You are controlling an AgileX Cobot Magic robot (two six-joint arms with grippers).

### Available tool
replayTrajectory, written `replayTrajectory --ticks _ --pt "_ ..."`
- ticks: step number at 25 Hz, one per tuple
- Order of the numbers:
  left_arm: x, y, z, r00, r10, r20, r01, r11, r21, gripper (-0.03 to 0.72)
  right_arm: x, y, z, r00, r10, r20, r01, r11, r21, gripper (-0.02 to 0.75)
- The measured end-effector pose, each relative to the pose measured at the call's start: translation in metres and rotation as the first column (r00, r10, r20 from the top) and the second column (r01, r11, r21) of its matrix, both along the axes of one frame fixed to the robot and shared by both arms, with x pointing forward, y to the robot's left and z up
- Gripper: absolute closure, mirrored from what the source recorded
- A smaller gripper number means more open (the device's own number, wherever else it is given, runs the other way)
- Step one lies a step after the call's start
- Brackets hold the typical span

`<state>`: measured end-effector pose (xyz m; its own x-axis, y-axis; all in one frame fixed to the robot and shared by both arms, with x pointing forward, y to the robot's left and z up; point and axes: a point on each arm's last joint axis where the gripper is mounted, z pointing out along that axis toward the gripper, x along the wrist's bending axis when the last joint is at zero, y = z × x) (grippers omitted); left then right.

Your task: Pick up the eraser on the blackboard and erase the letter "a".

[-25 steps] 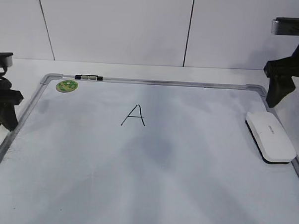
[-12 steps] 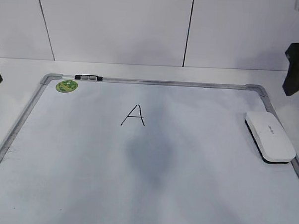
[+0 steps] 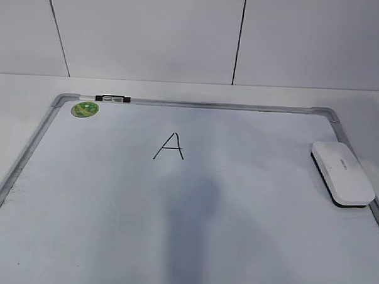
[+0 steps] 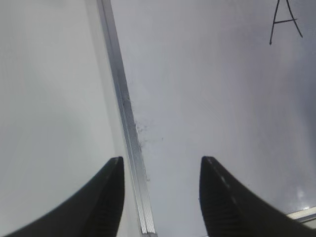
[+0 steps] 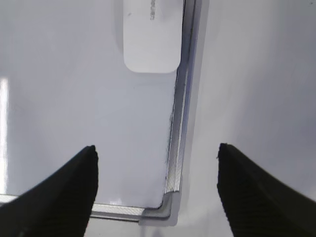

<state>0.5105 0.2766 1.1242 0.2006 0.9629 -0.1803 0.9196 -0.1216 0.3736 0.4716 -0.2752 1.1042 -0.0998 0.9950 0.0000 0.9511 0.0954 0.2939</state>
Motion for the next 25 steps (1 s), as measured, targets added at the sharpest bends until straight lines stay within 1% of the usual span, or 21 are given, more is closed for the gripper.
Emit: replayTrajectory --ticks 4,9,13,18,22,25 --pt "-0.032 0.0 -0.005 1.0 0.01 -0.013 -0.01 1.0 -0.004 0.315 -0.035 -0.004 -0.003 1.0 0.0 0.015 0.0 1.0 0.002 0.145" --pt "-0.08 0.001 -0.014 1.0 0.013 -0.004 -0.013 1.0 -0.005 0.315 -0.082 -0.008 -0.007 0.997 0.0 0.076 0.0 1.0 0.008 0.145" --pt "-0.126 0.002 -0.022 0.999 0.013 0.046 -0.013 1.0 -0.002 0.316 -0.115 -0.011 -0.015 0.987 -0.001 0.16 -0.001 1.0 0.016 0.145" --pt "-0.174 0.003 -0.032 0.983 0.025 0.183 -0.024 1.0 -0.005 0.316 -0.151 -0.017 -0.027 0.965 -0.001 0.262 0.001 1.0 0.001 0.145" --pt "-0.199 0.003 -0.048 0.967 0.033 0.254 -0.031 0.999 -0.01 0.316 -0.171 -0.02 -0.035 0.934 -0.002 0.358 0.001 1.0 0.002 0.145" --pt "-0.212 0.004 -0.064 0.963 0.035 0.266 -0.033 0.999 -0.011 0.316 -0.184 -0.023 -0.039 0.91 0.0 0.415 0.008 1.0 -0.016 0.145"
